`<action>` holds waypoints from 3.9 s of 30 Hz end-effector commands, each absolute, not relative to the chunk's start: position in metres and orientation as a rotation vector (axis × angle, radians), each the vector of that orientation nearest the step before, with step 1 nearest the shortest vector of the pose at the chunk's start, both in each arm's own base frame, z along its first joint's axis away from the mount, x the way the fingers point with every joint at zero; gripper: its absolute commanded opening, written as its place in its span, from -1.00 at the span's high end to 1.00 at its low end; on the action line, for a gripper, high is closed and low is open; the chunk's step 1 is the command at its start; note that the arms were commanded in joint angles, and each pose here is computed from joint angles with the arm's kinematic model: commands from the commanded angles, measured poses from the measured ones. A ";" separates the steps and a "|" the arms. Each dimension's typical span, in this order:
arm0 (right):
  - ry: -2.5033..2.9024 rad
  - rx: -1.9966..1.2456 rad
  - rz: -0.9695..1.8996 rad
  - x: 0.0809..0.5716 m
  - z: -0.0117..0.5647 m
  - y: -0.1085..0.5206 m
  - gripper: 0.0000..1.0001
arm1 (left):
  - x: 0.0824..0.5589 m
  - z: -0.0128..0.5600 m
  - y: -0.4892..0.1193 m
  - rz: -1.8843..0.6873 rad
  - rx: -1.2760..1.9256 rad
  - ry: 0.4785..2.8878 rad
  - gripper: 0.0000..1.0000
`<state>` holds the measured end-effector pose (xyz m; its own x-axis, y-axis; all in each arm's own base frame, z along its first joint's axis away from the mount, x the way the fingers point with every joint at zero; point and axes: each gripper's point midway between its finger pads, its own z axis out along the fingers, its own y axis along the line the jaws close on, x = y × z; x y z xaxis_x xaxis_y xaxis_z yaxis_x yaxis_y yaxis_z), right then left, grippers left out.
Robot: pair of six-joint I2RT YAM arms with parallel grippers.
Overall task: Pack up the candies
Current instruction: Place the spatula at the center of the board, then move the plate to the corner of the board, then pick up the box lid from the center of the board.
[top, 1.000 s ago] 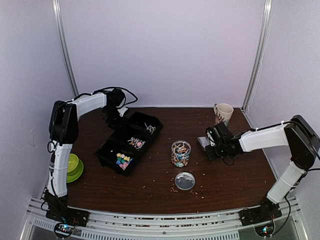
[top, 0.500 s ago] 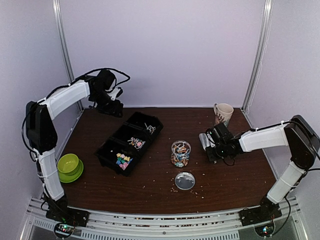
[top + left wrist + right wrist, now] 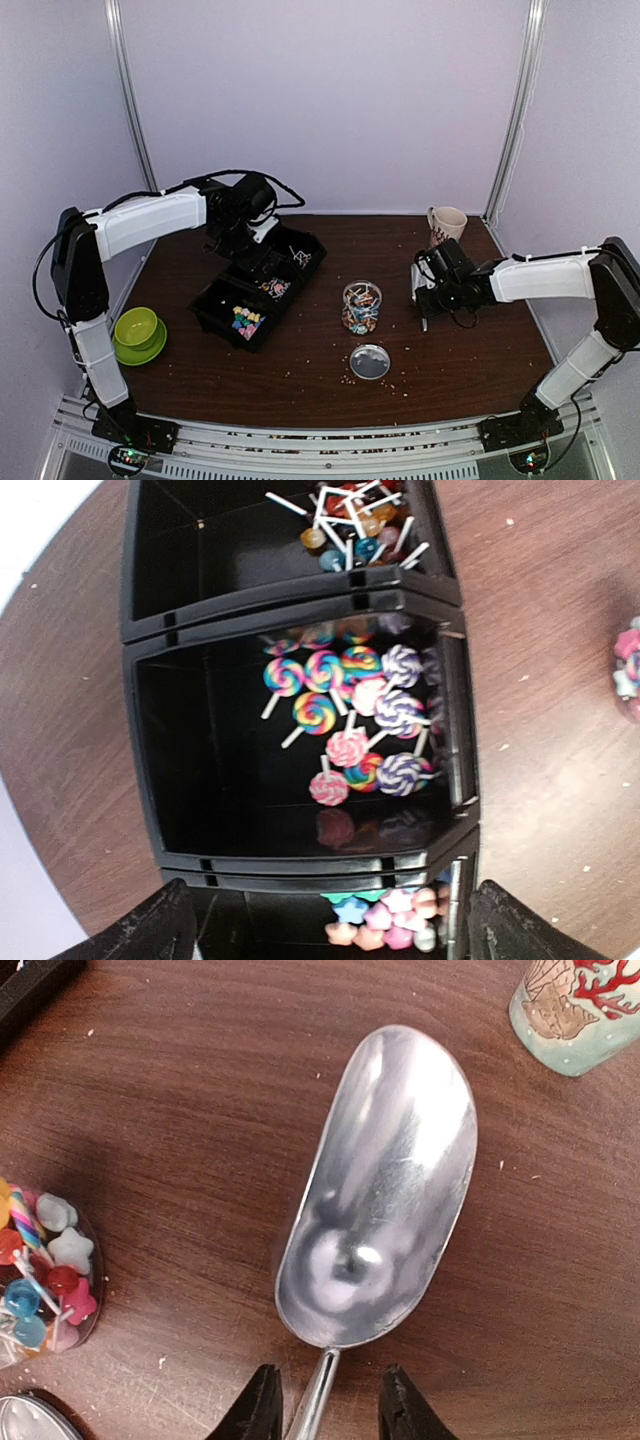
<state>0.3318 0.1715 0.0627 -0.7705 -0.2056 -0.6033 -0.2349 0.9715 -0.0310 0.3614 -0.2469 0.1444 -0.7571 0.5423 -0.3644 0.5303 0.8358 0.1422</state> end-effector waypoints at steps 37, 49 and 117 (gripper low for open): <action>2.170 -0.259 0.147 0.303 0.195 0.149 -0.99 | 0.364 0.060 -0.280 0.506 1.098 2.552 -0.94; 2.185 -0.298 0.197 0.298 0.189 0.156 -0.99 | 0.404 0.078 -0.231 0.688 0.963 2.520 -0.92; 1.833 -1.638 -0.467 0.159 0.043 0.317 -0.32 | 0.314 0.169 -0.173 0.177 0.701 2.431 -0.96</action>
<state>0.1600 0.3139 0.0461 -0.0363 -0.9679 -0.2487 -0.7520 0.1904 -0.6311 0.3110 -0.1676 0.1641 -0.7039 0.5269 -0.4764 0.4421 0.8499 0.2868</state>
